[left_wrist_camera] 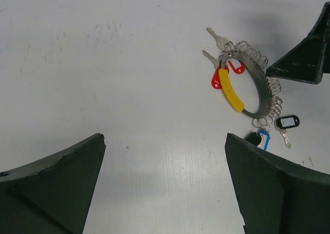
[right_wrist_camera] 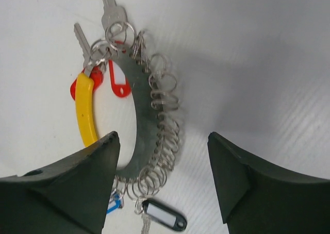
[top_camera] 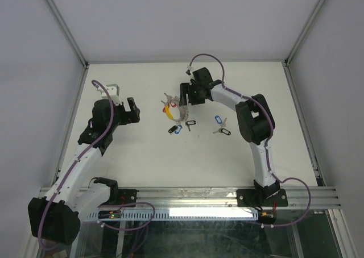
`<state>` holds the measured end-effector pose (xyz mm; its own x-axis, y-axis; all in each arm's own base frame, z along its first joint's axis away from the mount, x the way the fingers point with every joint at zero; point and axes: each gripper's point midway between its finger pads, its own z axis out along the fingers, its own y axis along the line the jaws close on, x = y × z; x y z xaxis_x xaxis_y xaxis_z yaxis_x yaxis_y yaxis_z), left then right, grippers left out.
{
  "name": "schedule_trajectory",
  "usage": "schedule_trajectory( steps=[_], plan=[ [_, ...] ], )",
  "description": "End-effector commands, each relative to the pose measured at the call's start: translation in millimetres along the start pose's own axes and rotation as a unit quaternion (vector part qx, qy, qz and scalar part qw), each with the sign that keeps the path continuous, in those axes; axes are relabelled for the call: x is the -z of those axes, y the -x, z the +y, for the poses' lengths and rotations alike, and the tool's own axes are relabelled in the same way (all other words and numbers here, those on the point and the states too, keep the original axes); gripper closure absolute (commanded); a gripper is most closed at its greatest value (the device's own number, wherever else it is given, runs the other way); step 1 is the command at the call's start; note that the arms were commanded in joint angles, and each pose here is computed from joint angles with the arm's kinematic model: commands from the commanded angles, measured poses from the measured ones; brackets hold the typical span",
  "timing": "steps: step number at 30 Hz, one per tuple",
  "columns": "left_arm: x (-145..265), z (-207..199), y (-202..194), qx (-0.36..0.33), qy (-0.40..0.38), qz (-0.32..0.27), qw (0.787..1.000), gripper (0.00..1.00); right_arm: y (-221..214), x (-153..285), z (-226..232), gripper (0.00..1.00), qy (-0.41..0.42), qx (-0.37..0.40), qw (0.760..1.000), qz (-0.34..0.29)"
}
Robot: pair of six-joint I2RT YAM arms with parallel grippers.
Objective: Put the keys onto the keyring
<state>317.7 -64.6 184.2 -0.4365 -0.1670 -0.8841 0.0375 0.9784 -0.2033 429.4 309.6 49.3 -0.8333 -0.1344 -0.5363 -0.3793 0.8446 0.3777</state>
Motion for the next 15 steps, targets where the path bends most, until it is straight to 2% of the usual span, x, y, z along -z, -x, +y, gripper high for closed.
schedule_trajectory(
  steps=[1, 8, 15],
  plan=[
    [7.9, -7.1, 25.5, -0.006, -0.02, -0.039, 0.999, 0.01, 30.8, -12.8, 10.2, 0.29, 0.026, 0.036, 0.999, -0.025],
    [5.9, -5.4, 23.6, -0.005, -0.018, -0.035, 0.999, 0.01, 33.5, -29.4, 12.5, 0.41, 0.042, 0.045, 0.998, -0.01],
    [4.6, -5.5, 24.2, -0.001, -0.022, -0.033, 0.999, 0.01, 14.2, -31.8, 12.6, 0.58, 0.06, 0.058, 0.996, 0.015]
  ],
)
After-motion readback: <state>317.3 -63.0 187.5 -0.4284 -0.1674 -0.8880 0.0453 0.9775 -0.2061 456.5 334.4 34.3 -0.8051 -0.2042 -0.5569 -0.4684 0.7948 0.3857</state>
